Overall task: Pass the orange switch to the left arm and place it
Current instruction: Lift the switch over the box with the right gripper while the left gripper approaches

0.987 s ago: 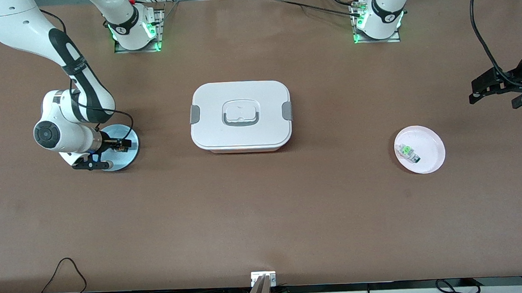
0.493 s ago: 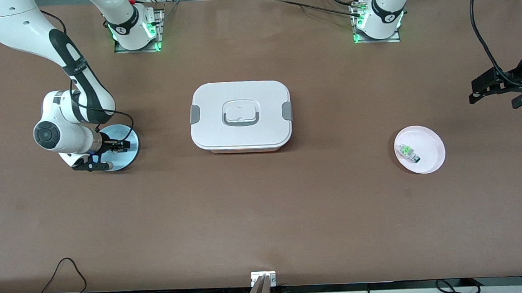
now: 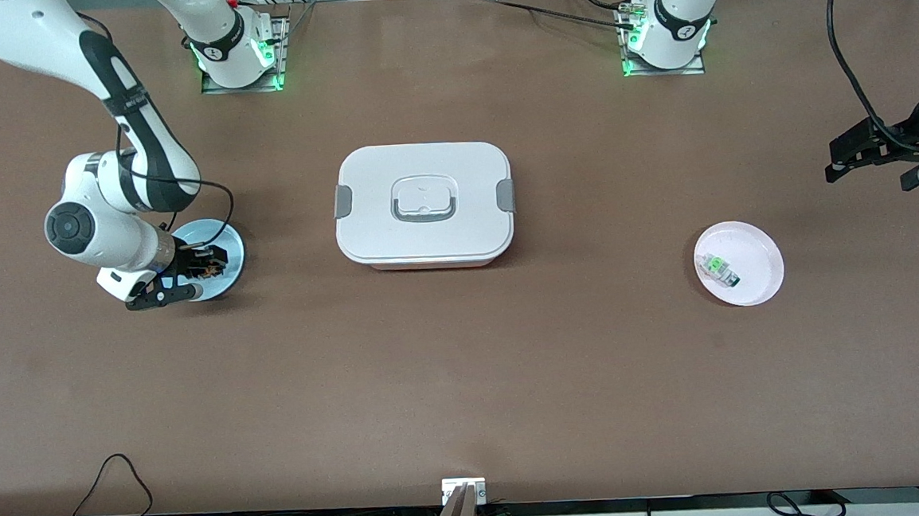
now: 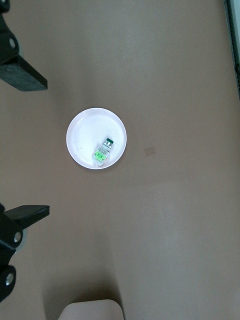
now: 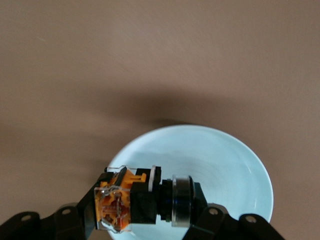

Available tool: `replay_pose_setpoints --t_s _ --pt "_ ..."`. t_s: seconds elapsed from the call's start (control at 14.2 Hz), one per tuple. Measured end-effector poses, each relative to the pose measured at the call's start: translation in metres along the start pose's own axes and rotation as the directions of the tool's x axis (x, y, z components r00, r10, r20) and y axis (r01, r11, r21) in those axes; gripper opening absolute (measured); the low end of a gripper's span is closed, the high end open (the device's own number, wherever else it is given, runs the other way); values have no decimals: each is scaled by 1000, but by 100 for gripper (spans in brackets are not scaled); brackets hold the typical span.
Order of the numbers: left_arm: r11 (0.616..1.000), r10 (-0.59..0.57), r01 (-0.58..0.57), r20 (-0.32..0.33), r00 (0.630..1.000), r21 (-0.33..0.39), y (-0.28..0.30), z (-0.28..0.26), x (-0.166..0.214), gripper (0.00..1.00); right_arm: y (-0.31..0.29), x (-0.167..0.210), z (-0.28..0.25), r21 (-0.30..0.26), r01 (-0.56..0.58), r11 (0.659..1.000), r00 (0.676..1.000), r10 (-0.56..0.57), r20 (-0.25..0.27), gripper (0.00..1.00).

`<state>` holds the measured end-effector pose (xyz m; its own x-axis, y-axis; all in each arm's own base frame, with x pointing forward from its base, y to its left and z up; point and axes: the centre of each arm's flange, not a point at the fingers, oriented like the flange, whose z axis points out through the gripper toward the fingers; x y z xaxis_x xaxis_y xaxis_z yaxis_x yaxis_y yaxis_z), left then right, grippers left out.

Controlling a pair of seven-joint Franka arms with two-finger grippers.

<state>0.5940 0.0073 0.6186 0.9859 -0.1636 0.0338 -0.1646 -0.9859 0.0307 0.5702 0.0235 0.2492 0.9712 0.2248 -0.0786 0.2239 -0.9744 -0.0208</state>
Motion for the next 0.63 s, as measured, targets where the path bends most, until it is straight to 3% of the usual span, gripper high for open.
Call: replay_pose_setpoints --t_s 0.14,0.28,0.63 --pt "1000 1 -1 0 1000 0 1 0 0 100 -30 4 -34 4 53 999 998 -53 -31 73" --pt "1000 3 -3 2 1000 -1 1 1 0 100 -65 8 -68 44 78 996 996 -76 -44 73" --pt "1000 17 -16 59 998 -15 8 28 1 100 -153 23 -145 264 112 958 992 -90 -93 73"
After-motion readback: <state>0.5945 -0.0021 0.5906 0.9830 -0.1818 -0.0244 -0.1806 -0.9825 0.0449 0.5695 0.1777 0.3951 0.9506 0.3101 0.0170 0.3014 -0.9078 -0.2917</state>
